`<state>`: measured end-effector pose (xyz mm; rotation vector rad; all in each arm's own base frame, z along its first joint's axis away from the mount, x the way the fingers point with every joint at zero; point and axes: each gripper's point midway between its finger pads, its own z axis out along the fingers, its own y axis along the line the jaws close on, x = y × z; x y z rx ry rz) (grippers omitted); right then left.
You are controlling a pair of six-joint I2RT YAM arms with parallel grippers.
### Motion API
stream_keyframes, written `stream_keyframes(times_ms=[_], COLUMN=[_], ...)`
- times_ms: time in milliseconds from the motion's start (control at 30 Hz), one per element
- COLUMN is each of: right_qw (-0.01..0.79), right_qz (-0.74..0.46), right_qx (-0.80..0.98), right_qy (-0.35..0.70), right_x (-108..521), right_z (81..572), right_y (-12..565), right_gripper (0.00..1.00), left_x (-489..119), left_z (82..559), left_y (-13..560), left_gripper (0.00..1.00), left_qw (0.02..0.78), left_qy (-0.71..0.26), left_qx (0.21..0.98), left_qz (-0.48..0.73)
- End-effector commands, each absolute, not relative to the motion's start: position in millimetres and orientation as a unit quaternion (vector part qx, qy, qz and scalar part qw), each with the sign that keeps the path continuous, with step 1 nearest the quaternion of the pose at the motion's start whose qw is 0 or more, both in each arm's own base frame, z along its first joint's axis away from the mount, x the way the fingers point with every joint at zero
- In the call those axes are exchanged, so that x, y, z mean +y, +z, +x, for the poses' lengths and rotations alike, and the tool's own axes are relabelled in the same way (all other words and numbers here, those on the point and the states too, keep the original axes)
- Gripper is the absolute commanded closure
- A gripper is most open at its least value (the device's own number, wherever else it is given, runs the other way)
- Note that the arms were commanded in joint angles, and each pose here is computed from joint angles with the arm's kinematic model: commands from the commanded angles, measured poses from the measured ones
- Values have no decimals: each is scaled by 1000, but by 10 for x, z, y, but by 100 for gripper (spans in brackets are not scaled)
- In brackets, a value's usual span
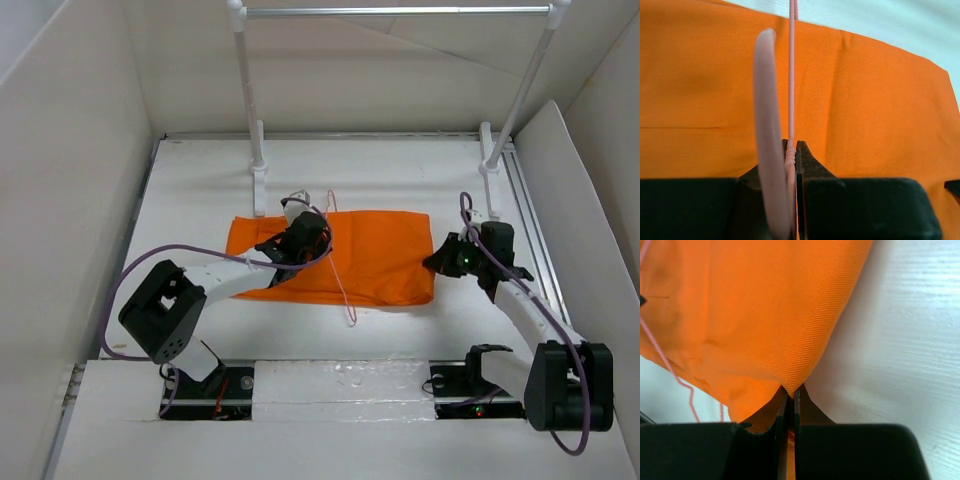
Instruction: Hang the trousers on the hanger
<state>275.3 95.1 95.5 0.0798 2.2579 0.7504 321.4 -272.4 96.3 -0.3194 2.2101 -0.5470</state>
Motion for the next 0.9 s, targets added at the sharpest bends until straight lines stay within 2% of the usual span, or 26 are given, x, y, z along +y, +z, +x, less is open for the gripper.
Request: stream_keyframes(times_ms=[0, 500, 667, 700, 733, 767, 800, 833, 867], right_qw=[388, 361, 362, 363, 363, 353, 364, 370, 369], right_qz=[3, 19, 24, 17, 15, 7, -2, -13, -37], right_qx=[875, 891, 892, 892, 894, 899, 895, 896, 897], right_qy=[288, 276, 271, 270, 261, 261, 255, 246, 240], right_x=[907, 834, 814, 835, 809, 838, 822, 825, 870], right_z=[2898, 3054, 3081, 3098, 3113, 3049, 3112, 3116, 3023], right_y=[1062, 689, 698, 734, 781, 758, 895, 996, 1123], right_gripper=[100, 100, 100, 96, 68, 67, 59, 44, 39], left_x=[-2510, -2790, -2840, -2856, -2893, -2907, -2881, -2898, -2930], left_z=[3069, 3236, 3233, 3225, 3227, 3253, 3229, 3242, 3272], left_y=[844, 1300, 1394, 1442, 1551, 1644, 1696, 1825, 2149], left_gripper=[100, 100, 100, 100, 100, 100, 100, 100, 100], left_qw=[411, 464, 465, 466, 468, 476, 471, 477, 496], left_qy=[-148, -110, -128, -138, -156, -160, -158, -165, -186], left_qx=[897, 877, 875, 873, 869, 865, 868, 863, 848], left_qz=[-59, 52, 44, 38, 21, 16, 13, 9, -1])
